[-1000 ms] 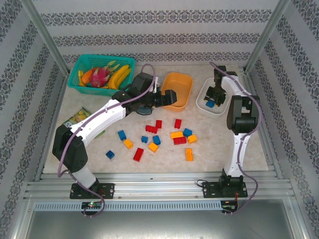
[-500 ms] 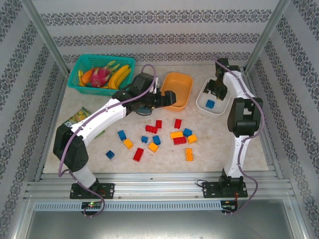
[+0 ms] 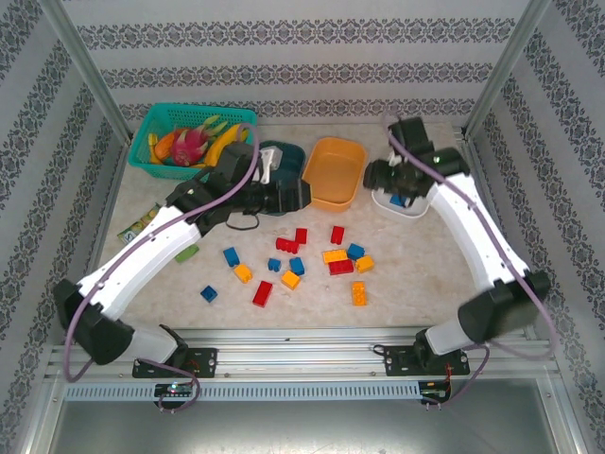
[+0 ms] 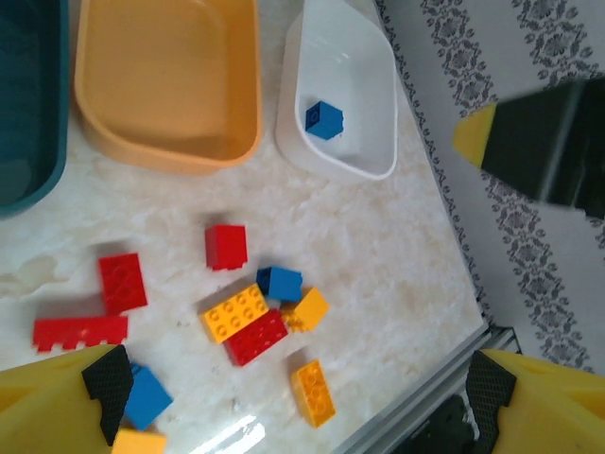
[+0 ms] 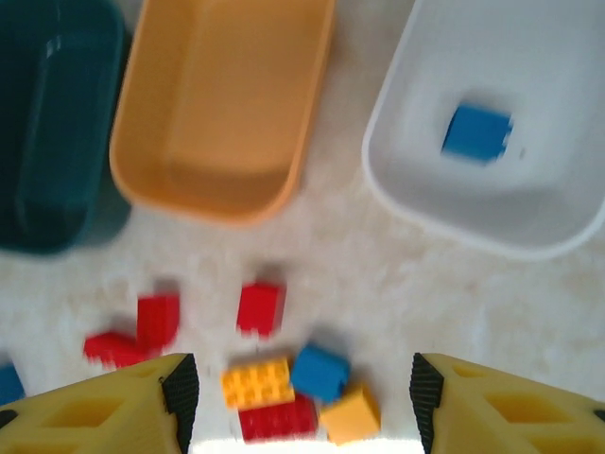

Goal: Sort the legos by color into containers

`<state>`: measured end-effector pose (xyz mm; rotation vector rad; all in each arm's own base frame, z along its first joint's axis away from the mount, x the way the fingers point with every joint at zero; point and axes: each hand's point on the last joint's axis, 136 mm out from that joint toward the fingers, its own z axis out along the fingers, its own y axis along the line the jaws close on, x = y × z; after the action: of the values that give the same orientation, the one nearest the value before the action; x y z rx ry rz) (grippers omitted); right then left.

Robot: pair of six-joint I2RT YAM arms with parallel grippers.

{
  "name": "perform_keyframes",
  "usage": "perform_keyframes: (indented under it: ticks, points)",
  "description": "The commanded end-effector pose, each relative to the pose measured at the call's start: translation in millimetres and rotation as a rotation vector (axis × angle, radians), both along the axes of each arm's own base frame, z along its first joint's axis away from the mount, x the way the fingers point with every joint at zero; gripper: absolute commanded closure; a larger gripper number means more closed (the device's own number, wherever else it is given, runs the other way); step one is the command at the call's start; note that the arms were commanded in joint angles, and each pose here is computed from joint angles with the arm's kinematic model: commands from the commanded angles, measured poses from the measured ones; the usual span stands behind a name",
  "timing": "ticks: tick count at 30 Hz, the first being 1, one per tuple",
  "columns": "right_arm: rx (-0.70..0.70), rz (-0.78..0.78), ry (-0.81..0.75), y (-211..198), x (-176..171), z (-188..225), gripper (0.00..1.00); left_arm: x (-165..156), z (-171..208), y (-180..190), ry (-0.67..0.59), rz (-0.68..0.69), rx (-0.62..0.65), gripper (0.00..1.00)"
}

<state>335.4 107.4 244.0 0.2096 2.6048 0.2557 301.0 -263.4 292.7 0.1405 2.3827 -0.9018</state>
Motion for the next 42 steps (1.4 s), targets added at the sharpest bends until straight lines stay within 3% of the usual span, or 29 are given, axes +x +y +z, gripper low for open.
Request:
perform_keyframes:
  ticks: [1, 9, 14, 21, 30, 42]
  points:
    - [-0.071, -0.028, 0.121, -6, -56, -35, 0.36, -38, -35, 11, 0.076, -0.08, 0.083, 0.07]
    - [-0.06, 0.072, 0.342, 23, -156, -119, 0.35, -100, -90, 22, 0.163, -0.153, 0.087, 0.08]
    - [-0.051, 0.117, 0.471, 35, -182, -169, 0.32, -126, -116, 23, 0.187, -0.19, 0.075, 0.08]
    - [-0.087, 0.149, 0.517, 41, -178, -200, 0.34, -145, -145, 26, 0.216, -0.216, 0.128, 0.08]
    - [-0.126, 0.155, 0.533, 48, -163, -218, 0.35, -149, -148, 25, 0.21, -0.216, 0.148, 0.08]
    - [-0.165, 0.167, 0.539, 45, -158, -227, 0.64, -145, -145, 25, 0.196, -0.191, 0.14, 0.09]
